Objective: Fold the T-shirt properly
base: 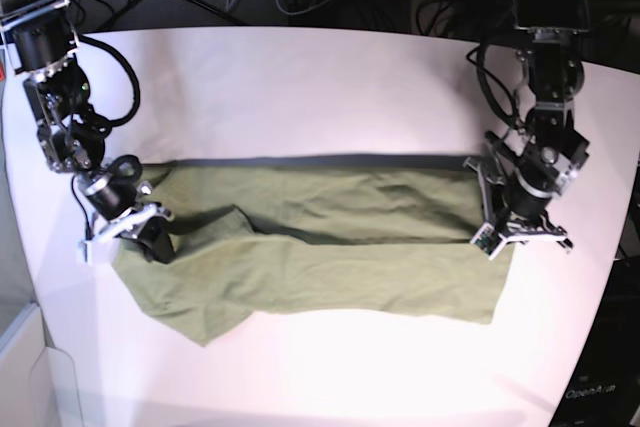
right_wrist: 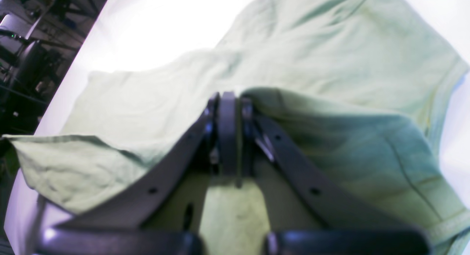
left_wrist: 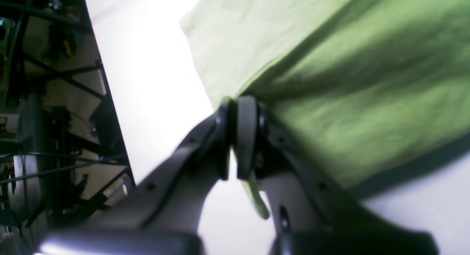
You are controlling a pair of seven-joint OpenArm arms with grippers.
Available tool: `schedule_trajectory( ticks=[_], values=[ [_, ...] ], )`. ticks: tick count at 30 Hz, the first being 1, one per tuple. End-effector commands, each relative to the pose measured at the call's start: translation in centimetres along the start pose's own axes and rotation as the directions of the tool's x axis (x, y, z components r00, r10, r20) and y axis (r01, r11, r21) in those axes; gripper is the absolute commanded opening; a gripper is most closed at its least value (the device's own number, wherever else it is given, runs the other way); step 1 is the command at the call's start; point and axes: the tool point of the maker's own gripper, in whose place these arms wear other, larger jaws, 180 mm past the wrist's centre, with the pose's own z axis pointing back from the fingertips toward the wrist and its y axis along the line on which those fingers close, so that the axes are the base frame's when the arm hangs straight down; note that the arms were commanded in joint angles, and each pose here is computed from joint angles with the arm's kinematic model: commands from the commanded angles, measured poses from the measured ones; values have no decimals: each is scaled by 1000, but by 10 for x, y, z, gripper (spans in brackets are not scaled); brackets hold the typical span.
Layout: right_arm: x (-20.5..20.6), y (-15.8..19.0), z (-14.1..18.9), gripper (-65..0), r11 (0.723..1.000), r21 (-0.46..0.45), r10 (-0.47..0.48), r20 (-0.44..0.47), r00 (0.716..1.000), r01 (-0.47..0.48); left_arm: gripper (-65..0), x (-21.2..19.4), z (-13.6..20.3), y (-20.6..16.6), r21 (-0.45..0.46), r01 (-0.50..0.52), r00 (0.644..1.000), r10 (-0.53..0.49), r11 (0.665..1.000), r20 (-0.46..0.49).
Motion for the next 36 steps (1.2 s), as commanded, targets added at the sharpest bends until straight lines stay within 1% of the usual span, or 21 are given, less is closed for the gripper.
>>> schedule_trajectory(
  ticks=[1,4,5,6,9,11,12,14,15,17,19,21,24,26,27,29,30,32,34,36],
  values=[
    [23,2,-1,-637,1000,15,18,56,998,-19,-623,8,1,12,32,-2,1000,1,1000,29],
    [24,3,-2,-634,1000,17,18,58,998,-19,-623,6,-1,11,27,3,1000,-3,1000,25],
    [25,3,-2,-621,1000,16,18,60,998,-19,-621,6,-1,11,32,10,1000,-11,999,22],
    [24,3,-2,-592,1000,17,16,60,998,-17,-619,5,-1,11,37,22,1000,-22,999,13],
    [23,3,-1,-460,1000,16,15,57,998,-16,-611,2,-1,13,52,51,999,-50,997,-6],
    [21,3,-2,-374,1000,17,14,55,998,-15,-560,4,-2,10,50,44,999,-44,998,-5],
    [21,3,-2,-345,1000,17,14,55,998,-15,-516,4,-2,10,51,40,999,-40,998,-5],
    [19,4,-2,-324,1000,20,9,53,999,-10,-432,5,-2,10,52,41,999,-41,998,-3],
    [14,5,-1,-324,1000,21,2,46,999,-3,-389,5,-1,10,53,41,999,-41,998,-2],
    [9,4,2,-325,1000,16,-5,41,999,5,-328,6,0,10,54,43,999,-43,998,0],
    [0,2,6,-345,1000,11,-12,27,1000,12,-294,5,0,10,53,43,999,-43,998,-1],
    [-13,-1,12,-392,1000,0,-25,8,1000,25,-281,5,0,10,54,42,999,-42,998,-1],
    [-31,-7,20,-506,999,-20,-43,-22,999,42,-282,4,1,10,53,42,999,-42,998,-1],
    [-40,-4,21,-592,998,-19,-57,-33,998,56,-282,5,5,7,54,46,999,-47,997,2],
    [-43,-4,21,-614,998,-21,-57,-38,998,56,-284,4,7,4,47,49,999,-50,998,4],
    [-48,-6,21,-622,999,-28,-44,-50,998,42,-285,7,11,-2,40,58,998,-58,998,15],
    [-49,-7,21,-622,999,-31,-32,-56,998,31,-289,8,15,-5,37,63,998,-64,997,21],
    [-56,-8,19,-622,999,-39,-24,-72,997,21,-332,10,20,-12,3,92,995,-92,996,30],
    [-61,-7,18,-622,999,-40,-5,-85,996,1,-405,14,24,-23,-38,111,993,-109,993,38],
    [-63,-6,17,-622,999,-36,22,-93,995,-25,-479,16,25,-24,-38,107,994,-105,994,40]
  ],
)
